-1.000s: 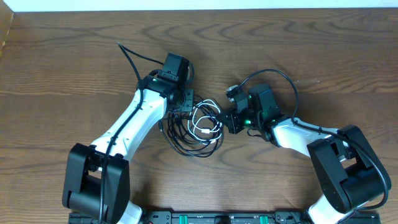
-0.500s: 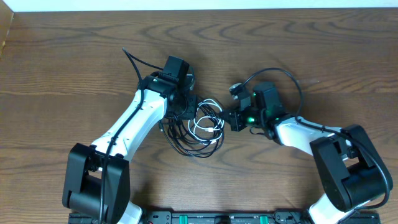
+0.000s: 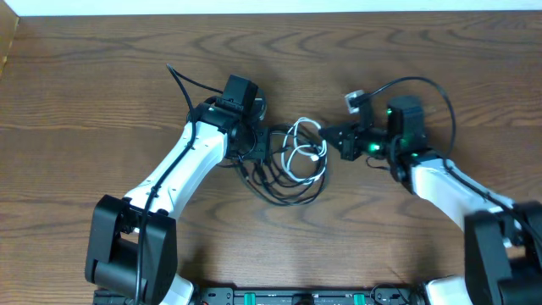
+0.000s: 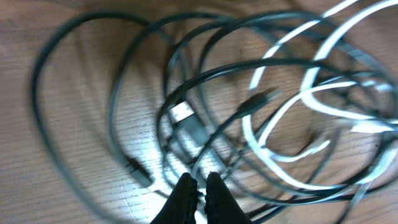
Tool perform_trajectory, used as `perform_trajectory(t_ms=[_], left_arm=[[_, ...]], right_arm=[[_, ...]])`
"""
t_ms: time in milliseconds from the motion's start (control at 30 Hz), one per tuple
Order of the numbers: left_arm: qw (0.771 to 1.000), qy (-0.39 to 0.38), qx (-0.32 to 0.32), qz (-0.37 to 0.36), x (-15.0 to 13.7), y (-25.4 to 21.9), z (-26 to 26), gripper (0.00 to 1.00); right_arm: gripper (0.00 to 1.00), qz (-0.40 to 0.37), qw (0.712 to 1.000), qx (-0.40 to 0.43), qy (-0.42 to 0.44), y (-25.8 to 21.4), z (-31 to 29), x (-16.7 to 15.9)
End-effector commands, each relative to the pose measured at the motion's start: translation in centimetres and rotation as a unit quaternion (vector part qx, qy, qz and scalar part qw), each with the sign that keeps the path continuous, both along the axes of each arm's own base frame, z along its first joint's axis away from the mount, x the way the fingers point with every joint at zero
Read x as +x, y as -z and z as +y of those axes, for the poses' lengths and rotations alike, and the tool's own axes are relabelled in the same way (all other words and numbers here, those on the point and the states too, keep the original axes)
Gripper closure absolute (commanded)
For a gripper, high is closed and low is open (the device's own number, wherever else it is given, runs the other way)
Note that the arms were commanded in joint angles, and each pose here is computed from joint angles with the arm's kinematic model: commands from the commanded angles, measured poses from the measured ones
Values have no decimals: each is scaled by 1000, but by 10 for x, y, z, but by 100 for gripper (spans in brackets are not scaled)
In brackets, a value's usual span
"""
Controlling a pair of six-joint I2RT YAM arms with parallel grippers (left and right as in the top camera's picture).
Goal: Untangle cables
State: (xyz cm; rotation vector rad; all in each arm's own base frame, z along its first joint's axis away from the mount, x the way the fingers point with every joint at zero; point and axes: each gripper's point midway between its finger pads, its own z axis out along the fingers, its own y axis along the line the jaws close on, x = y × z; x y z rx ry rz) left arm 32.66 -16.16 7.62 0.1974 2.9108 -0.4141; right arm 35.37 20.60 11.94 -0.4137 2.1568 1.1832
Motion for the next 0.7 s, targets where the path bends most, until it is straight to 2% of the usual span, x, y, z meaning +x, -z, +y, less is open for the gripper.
perform_trajectory(t_ms=[0,267,367,400,500,533,567,633,667], left_arm=[[1000,-3,-2,14,-4,8,-1,92],[1000,-12,-11,8,-1,8,-11,92],[1000,4,-14,3,-5,7,-23,92],[1000,16,-17,-2,-7,6,-32,92],[999,37,-24,-16,-8,4,-48,92],[999,42,-26,-22,-8,3,-52,92],[998,46,-25,-28,-7,2,-56,92],[998,45,-13,-39,-5,3,-55,92],[998,42,1,-47,-2,3,-52,92]], right_arm=[[99,-32,999,19,-4,-31,-5,-2],[99,-73,997,23,1,-62,-7,-7],[99,-61,997,-24,29,-42,-18,-2],[99,-39,995,-72,64,-20,-31,1],[99,-8,989,-117,92,1,-45,0],[93,-3,987,-126,101,5,-49,0],[80,1,985,-136,109,9,-52,1],[43,13,979,-158,126,19,-60,2],[32,27,977,-169,131,28,-63,1]])
